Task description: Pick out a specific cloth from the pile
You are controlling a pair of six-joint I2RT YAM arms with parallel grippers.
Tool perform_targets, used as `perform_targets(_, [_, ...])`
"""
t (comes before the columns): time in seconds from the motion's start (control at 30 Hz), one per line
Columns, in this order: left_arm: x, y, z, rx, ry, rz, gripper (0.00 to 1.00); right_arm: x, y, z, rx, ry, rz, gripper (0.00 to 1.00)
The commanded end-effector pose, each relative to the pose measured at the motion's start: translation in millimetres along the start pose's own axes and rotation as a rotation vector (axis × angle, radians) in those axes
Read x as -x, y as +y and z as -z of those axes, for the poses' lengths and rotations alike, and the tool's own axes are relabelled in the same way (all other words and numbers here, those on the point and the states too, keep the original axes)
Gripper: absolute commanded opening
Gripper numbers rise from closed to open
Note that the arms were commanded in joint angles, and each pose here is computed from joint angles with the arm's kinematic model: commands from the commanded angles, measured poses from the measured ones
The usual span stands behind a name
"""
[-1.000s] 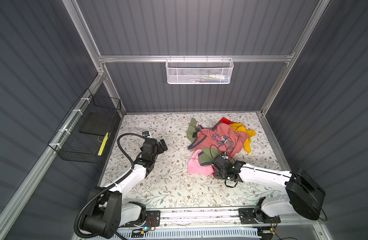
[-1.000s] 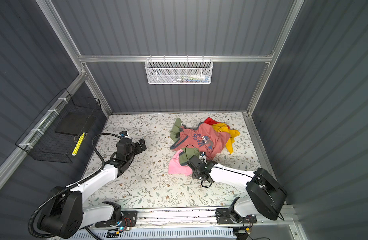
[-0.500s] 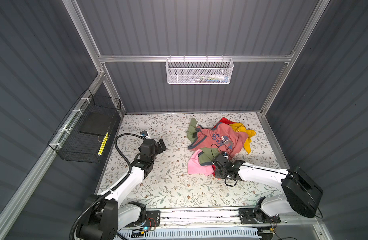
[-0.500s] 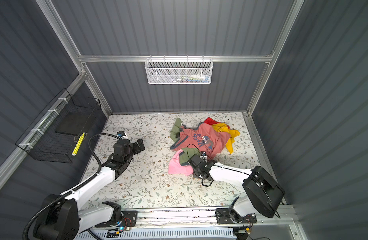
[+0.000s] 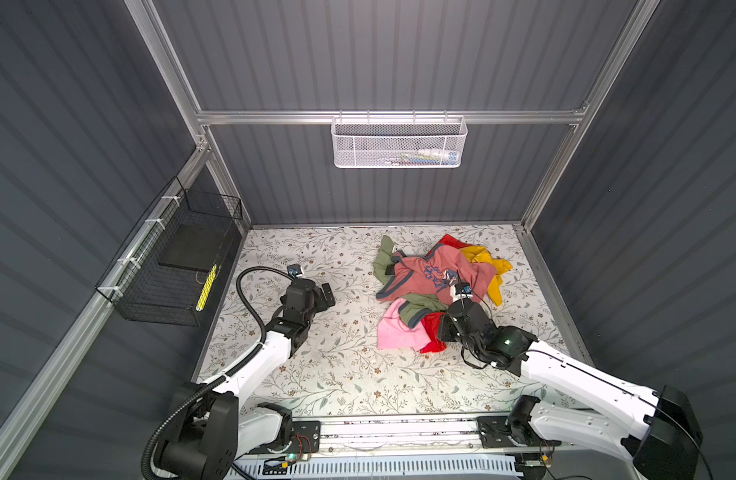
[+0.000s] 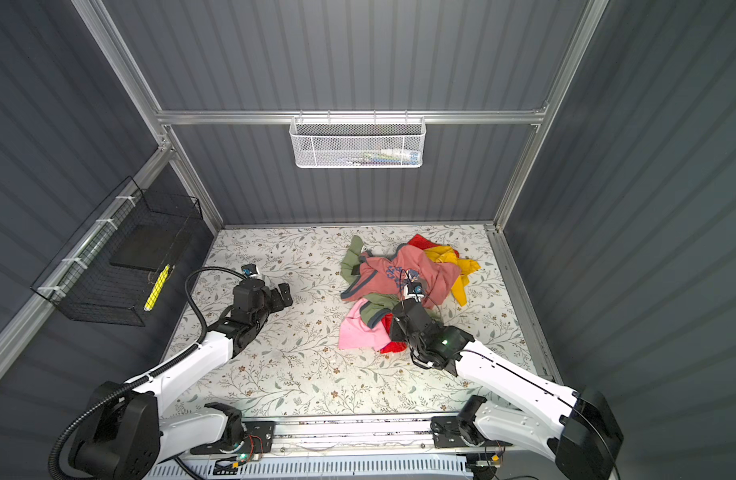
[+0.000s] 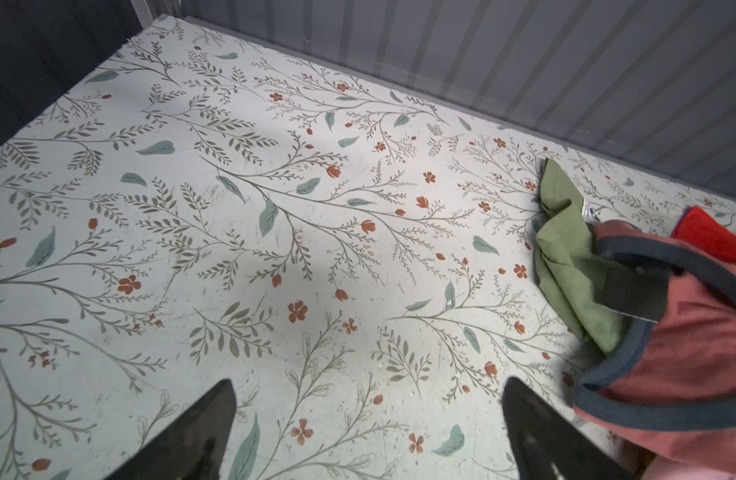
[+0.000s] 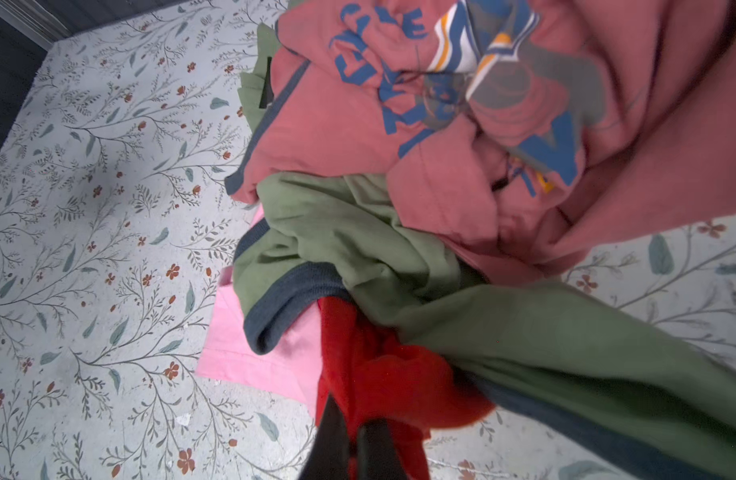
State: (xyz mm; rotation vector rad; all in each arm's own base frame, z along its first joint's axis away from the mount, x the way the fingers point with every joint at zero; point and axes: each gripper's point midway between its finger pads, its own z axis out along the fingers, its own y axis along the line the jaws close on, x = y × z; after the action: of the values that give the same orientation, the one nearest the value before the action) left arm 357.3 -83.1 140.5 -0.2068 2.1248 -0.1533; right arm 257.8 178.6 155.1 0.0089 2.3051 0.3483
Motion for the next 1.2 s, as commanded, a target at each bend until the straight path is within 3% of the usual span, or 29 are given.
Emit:
perform_targets(0.0, [12, -17, 2, -0.016, -0.01, -0.085, 0.99, 38, 6, 18, 0.003, -0.107, 0.029, 0.0])
perform_targets(0.2, [5, -71, 7, -0.107, -0.007, -0.26, 0.97, 68, 11, 32, 0.063, -0.137, 0.027, 0.0])
perform_targets(0.37, [-11, -130, 19, -0.312, 0.016, -0.373, 0.97, 97, 18, 40, 0.126, -0.174, 0.037, 0.0])
perform_targets(0.53, [-1, -198, 53, -0.674, 0.022, -0.36, 0.98, 116, 29, 36, 0.192, -0.168, 0.043, 0.0])
perform_targets(0.83, [4, -288, 99, -1.014, 0.036, -0.352, 1.0, 127, 29, 32, 0.258, -0.176, 0.007, 0.0])
perform_targets(0.97, [-10, -317, 103, -1.073, 0.073, -0.366, 1.0, 131, 26, 33, 0.292, -0.185, -0.027, 0.0])
perform_targets(1.17, [-26, -326, 102, -1.08, 0.118, -0.384, 0.99, 132, 19, 32, 0.317, -0.193, -0.059, 0.0])
